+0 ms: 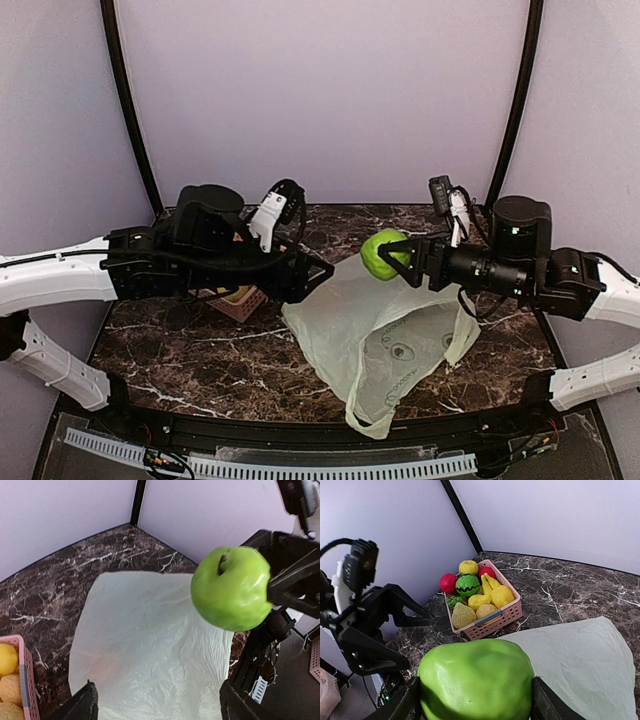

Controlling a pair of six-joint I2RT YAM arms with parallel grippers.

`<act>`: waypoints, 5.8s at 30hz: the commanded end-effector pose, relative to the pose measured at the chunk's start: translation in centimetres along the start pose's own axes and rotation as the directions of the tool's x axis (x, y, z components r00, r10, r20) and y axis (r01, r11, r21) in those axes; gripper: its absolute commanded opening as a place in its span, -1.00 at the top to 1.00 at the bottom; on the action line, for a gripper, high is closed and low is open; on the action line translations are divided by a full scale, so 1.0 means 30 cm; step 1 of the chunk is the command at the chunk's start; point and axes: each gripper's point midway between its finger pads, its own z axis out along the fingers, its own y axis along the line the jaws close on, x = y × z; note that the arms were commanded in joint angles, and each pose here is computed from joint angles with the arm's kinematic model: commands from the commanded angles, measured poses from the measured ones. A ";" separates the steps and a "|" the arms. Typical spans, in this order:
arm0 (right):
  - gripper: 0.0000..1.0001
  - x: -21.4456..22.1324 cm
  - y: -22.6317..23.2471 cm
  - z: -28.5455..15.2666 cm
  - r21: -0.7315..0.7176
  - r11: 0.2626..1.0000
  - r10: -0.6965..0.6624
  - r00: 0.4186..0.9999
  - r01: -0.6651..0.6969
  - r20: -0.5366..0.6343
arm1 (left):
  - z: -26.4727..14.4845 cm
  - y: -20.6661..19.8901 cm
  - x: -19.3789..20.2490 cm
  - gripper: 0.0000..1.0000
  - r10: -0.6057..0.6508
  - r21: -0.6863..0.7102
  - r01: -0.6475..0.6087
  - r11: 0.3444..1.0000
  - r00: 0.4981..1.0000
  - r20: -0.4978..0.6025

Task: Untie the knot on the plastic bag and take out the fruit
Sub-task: Pass from the right arm to the left, then place the fake fruit in the bin, then hold the bag opening of the takeout bag.

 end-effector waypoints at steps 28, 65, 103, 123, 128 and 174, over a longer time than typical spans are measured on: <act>-0.14 -0.128 0.346 -0.016 -0.595 0.803 -0.019 0.999 -0.013 -0.049 | -0.082 -0.275 -0.113 -0.98 -0.166 0.560 0.142 0.816 0.986 -0.007; -0.90 -0.120 0.317 0.005 -0.550 0.835 -0.018 0.999 -0.011 -0.048 | -0.070 -0.224 -0.135 0.12 -0.240 0.560 0.196 0.805 0.971 0.005; -0.97 -0.098 0.009 0.005 -0.089 0.991 0.107 0.994 -0.104 0.021 | -0.028 1.299 0.001 0.22 -0.228 -0.664 -0.027 0.747 0.928 -0.294; -0.97 -0.094 0.015 0.033 -0.086 0.992 0.094 0.996 -0.093 -0.001 | 0.011 1.424 0.095 -0.10 -0.277 -0.688 -0.090 0.720 0.872 -0.404; -0.97 -0.091 0.014 0.030 -0.086 0.991 0.099 0.995 -0.099 -0.001 | 0.011 1.421 0.106 -0.40 -0.281 -0.684 -0.091 0.723 0.866 -0.413; -0.97 -0.028 -0.219 -0.094 0.298 0.952 0.093 0.994 -0.074 -0.051 | -0.090 0.286 -0.048 -0.88 -0.164 -0.058 0.160 0.985 0.984 -0.067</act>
